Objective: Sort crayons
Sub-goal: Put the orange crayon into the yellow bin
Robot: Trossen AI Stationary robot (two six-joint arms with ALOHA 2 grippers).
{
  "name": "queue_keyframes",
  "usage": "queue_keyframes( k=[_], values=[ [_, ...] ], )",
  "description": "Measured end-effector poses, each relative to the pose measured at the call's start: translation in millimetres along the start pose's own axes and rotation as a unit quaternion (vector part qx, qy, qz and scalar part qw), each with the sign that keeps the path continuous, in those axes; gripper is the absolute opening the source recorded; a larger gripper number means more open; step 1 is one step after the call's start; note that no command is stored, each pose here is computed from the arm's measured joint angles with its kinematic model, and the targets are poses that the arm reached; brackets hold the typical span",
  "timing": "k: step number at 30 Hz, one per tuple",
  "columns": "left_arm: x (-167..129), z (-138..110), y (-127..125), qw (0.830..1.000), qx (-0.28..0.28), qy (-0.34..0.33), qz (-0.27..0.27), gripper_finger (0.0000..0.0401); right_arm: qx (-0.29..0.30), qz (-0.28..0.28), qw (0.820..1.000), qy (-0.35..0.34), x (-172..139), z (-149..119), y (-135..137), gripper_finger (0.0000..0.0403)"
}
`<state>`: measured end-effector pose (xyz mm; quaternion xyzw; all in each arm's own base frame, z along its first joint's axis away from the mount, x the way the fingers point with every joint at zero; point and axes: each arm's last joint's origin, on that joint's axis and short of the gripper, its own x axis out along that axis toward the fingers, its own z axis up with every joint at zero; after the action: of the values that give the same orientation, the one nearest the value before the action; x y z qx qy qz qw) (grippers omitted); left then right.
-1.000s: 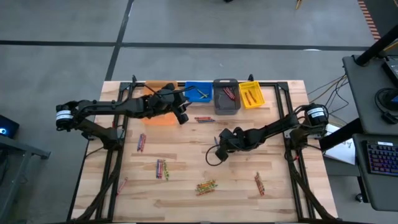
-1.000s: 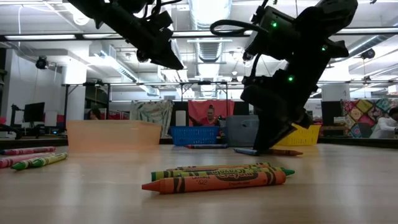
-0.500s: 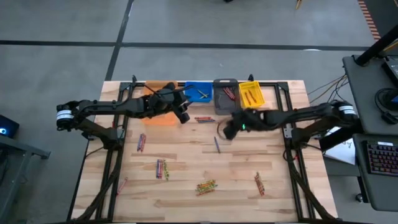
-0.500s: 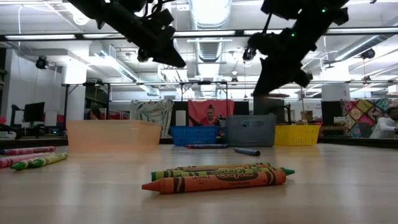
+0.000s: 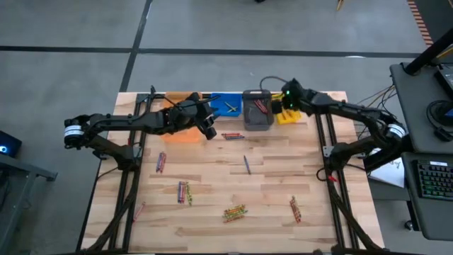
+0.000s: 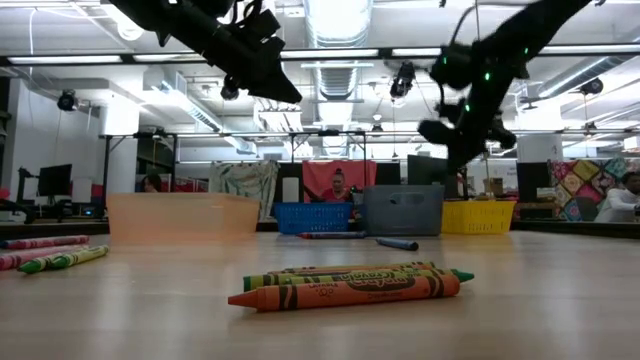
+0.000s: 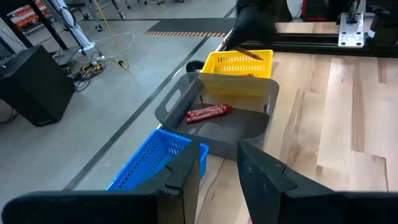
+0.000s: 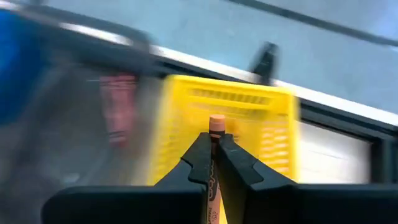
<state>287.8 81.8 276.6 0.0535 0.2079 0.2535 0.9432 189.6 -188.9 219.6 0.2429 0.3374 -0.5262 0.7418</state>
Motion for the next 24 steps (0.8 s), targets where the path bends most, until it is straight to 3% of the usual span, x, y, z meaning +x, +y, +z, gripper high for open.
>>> queue_keyframes(
  k=[9, 24],
  values=[
    [0, 6, 1, 0.999, 0.033, -0.028, 0.008, 0.0088, -0.004, 0.000, 0.997, 0.074, 45, -6, -15, 0.0012],
    [0, 9, 2, 0.994, 0.097, -0.042, 0.016, 0.0088, -0.007, 0.000, 0.997, 0.076, 48, -6, -14, 0.0013]
  ],
)
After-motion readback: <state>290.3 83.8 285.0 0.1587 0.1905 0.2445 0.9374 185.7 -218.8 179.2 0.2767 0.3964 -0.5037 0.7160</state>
